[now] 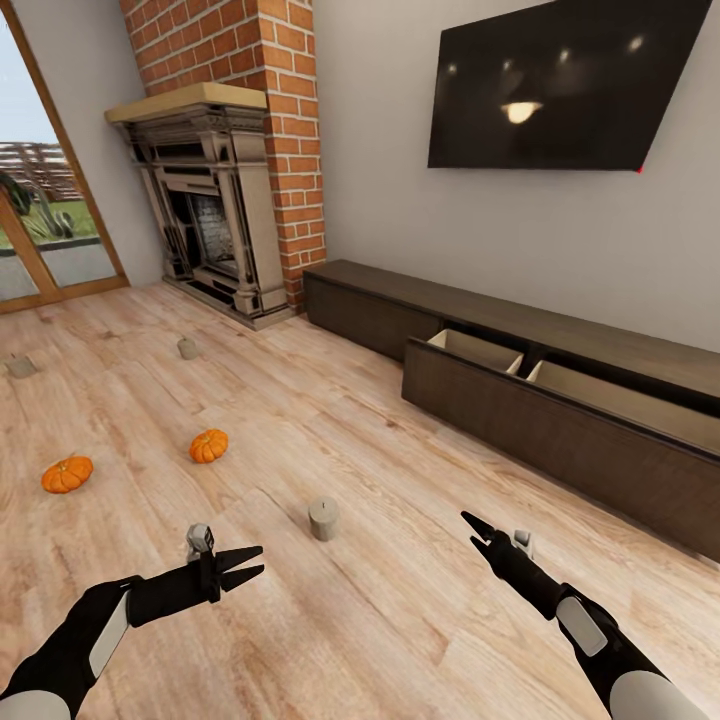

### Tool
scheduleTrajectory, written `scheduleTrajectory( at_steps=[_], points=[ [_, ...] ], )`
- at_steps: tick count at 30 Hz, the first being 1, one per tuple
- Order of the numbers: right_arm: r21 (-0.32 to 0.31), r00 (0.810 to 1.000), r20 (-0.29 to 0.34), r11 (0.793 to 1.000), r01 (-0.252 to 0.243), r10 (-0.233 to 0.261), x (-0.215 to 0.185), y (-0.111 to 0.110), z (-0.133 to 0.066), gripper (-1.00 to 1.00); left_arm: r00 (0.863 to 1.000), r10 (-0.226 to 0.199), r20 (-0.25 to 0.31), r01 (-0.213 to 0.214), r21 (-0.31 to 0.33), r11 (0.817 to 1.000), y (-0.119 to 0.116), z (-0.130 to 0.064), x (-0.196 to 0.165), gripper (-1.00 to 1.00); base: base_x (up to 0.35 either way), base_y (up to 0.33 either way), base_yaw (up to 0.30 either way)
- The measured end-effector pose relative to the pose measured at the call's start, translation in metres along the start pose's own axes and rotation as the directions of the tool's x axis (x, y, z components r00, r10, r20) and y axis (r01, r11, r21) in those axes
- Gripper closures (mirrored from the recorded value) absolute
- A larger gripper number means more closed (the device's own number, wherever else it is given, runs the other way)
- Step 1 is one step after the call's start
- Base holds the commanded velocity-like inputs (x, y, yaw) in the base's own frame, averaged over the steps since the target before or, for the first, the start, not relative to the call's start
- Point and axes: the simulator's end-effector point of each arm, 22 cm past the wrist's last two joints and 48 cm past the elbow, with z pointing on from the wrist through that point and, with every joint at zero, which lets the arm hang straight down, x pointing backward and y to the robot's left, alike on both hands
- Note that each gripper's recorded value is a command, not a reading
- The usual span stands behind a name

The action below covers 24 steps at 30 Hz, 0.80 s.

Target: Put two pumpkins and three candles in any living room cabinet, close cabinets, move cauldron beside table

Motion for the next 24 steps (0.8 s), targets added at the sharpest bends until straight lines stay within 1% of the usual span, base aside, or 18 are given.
scheduleTrajectory(
  at_steps=[5, 13, 16, 18, 19, 20, 21, 22, 23, 24],
  points=[
    [0.0, 1.0, 0.0, 1.0, 0.002, -0.002, 0.0, 0.001, 0.0, -1.0, 1.0, 0.002, 0.0, -0.002, -0.001, 1.0, 0.0, -0.001, 0.0, -1.0, 0.027, 0.003, 0.04],
    [0.001, 1.0, -0.002, 1.0, 0.011, -0.011, -0.001, 0.003, 0.0, -1.0, 1.0, -0.002, 0.005, 0.002, -0.006, 1.0, 0.0, -0.003, -0.001, -1.0, 0.07, 0.103, 0.155],
    [0.04, 0.999, -0.035, 0.998, 0.041, -0.039, 0.006, -0.004, 0.0, -1.0, 1.0, -0.01, 0.029, 0.011, -0.04, 0.999, 0.008, -0.008, -0.005, -1.0, 0.011, 0.02, 0.178],
    [0.076, 0.997, -0.048, 0.995, 0.058, -0.055, 0.008, -0.011, 0.0, -1.0, 0.999, -0.01, 0.053, 0.014, -0.078, 0.997, 0.016, -0.013, -0.011, -1.0, 0.004, 0.008, 0.183],
    [0.106, 0.996, -0.051, 0.992, 0.071, -0.066, 0.008, -0.017, -0.001, -1.0, 0.998, -0.011, 0.068, 0.019, -0.117, 0.993, 0.025, -0.016, -0.014, -1.0, 0.002, 0.004, 0.185],
    [0.14, 0.996, -0.051, 0.987, 0.084, -0.078, 0.007, -0.024, -0.002, -1.0, 0.997, -0.012, 0.082, 0.026, -0.17, 0.985, 0.036, -0.021, -0.017, -1.0, 0.001, 0.003, 0.186],
    [0.174, 0.995, -0.049, 0.98, 0.095, -0.088, 0.006, -0.031, -0.003, -1.0, 0.995, -0.013, 0.096, 0.035, -0.231, 0.972, 0.049, -0.026, -0.02, -1.0, 0.0, 0.001, 0.189],
    [0.245, 0.993, -0.052, 0.963, 0.113, -0.104, 0.004, -0.046, -0.005, -1.0, 0.989, -0.01, 0.145, 0.063, -0.37, 0.927, 0.079, -0.045, -0.03, -1.0, 0.0, 0.0, 0.19],
    [0.271, 0.991, -0.069, 0.953, 0.133, -0.119, 0.007, -0.052, -0.006, -1.0, 0.985, -0.009, 0.174, 0.081, -0.412, 0.908, 0.088, -0.055, -0.036, -1.0, 0.0, 0.0, 0.197],
    [0.281, 0.987, -0.089, 0.947, 0.153, -0.133, 0.011, -0.054, -0.006, -1.0, 0.982, -0.008, 0.188, 0.089, -0.428, 0.9, 0.091, -0.059, -0.039, -1.0, 0.0, 0.0, 0.208]
  ],
)
